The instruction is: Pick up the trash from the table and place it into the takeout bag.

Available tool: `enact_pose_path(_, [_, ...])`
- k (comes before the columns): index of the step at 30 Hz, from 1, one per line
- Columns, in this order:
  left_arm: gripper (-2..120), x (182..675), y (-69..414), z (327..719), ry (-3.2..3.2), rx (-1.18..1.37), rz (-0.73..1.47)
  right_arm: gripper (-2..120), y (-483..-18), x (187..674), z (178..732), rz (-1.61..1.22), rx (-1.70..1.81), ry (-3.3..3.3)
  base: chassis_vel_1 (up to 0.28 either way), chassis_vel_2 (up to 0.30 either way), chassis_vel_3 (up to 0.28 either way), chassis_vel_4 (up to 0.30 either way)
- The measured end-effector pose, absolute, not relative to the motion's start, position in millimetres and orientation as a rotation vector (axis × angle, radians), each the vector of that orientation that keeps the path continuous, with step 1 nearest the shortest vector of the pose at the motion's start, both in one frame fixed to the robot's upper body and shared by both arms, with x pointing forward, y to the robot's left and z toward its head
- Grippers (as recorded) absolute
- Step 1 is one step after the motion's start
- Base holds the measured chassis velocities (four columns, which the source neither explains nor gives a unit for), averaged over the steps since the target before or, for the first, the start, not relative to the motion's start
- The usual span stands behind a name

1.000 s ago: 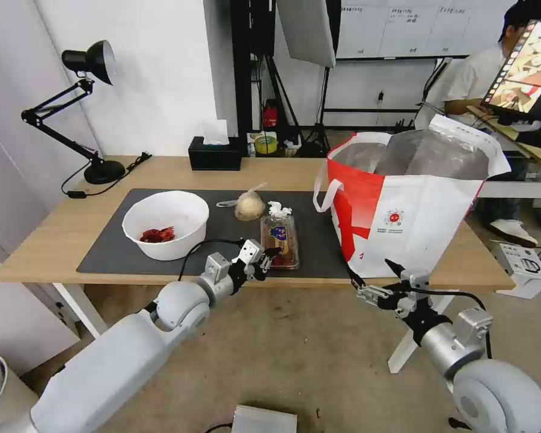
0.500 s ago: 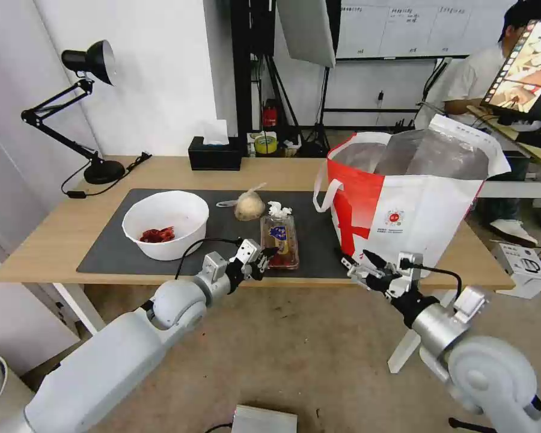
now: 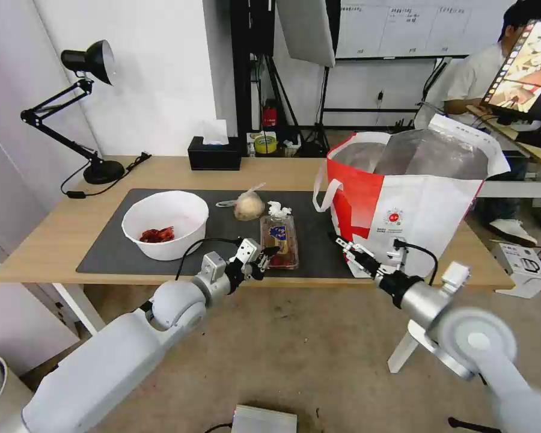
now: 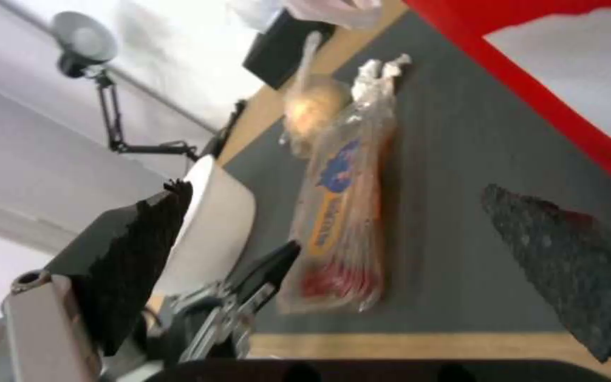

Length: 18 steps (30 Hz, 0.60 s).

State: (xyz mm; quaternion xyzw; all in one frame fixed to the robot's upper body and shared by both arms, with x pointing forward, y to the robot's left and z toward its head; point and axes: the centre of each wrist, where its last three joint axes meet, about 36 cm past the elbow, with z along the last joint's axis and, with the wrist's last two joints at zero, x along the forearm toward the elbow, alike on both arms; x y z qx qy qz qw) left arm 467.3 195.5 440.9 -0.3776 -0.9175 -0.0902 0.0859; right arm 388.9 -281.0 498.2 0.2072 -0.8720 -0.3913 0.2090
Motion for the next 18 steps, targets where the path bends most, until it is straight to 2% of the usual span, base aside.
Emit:
enact_pose_path(6, [0, 463, 199, 439, -2.723, -1.127, -0.272, 100, -261, 425, 496, -1.09, 0.531, -2.381, 0.0, 0.0, 0.0, 0.0])
enact_pose_path(18, [0, 461, 199, 437, -2.711, -1.13, -0.27, 100, -236, 453, 506, -0.956, 0.433, -2.355, 0.0, 0.0, 0.0, 0.0])
